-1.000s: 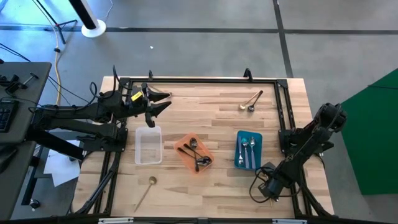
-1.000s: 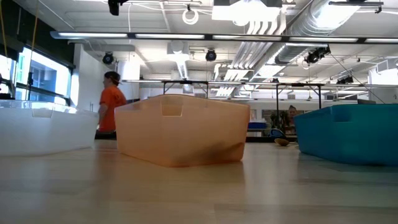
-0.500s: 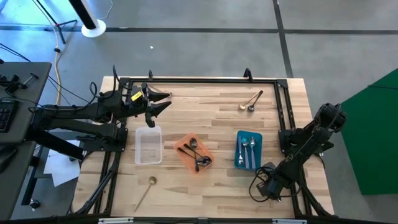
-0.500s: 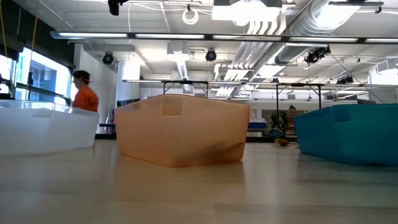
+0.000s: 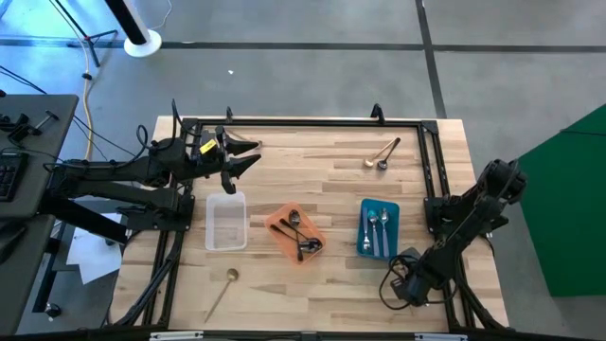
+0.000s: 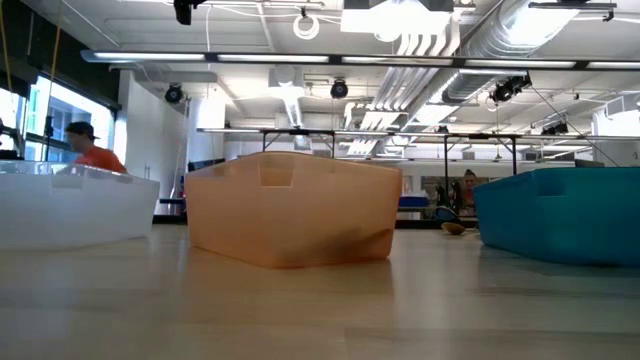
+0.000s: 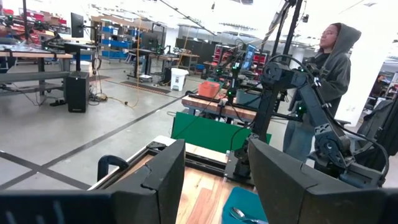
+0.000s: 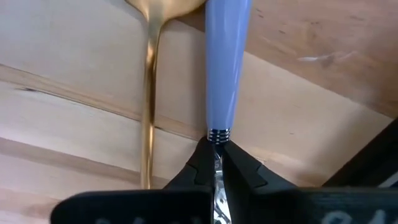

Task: Sort silverware by color (type)
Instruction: Put the purple spoon into the blue bin

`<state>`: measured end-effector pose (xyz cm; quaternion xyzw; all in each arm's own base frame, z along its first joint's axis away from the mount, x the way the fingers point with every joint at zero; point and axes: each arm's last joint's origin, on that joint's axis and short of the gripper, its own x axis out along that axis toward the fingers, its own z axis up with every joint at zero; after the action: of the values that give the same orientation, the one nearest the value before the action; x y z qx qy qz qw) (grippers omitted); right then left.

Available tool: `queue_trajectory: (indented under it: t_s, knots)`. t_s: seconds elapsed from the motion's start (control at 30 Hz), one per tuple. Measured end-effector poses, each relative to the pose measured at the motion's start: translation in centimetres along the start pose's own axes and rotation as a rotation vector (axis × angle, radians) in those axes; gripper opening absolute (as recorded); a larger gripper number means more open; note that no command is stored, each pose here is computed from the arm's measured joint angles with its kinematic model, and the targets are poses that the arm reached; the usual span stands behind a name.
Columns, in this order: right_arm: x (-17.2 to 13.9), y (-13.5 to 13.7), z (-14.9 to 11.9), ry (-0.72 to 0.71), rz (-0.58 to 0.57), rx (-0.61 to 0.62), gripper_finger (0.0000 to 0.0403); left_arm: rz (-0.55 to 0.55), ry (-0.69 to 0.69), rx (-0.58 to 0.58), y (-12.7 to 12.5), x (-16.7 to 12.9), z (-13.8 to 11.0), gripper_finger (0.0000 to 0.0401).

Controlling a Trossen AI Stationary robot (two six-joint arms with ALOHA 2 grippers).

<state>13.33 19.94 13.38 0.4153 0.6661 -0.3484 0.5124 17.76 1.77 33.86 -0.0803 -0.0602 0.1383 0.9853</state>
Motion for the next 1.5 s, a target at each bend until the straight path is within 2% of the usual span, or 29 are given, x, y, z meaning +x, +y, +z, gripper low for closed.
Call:
queue_trajectory:
  t_s: [0.23,0.8,1.03,1.2,1.4,1.5]
  knots:
    - [-0.9,0.3,-0.3,-0.036,-0.019,0.008,0.0000,0.000,0.000,0.000,0.0,0.0,0.0,0.0165]
    - [-3.6,1.4,-1.7,-0.060,0.023,-0.009,0.0000,0.000,0.000,0.002,0.0,0.0,0.0,0.0165]
    - [-6.1,1.2,-2.2,-0.018,0.104,-0.030,0.0000,0.000,0.000,0.002,0.0,0.0,0.0,0.0165]
    - [-8.1,0.4,-2.7,0.031,0.160,-0.105,0.0000,0.000,0.000,0.002,0.0,0.0,0.0,0.0165]
    - [-10.7,-1.0,-3.2,0.079,0.279,-0.222,0.0000,0.000,0.000,0.042,0.0,0.0,0.0,0.0165]
    - [-12.0,-1.3,-3.1,0.056,0.389,-0.261,0.0000,0.000,0.000,0.044,0.0,0.0,0.0,0.0165]
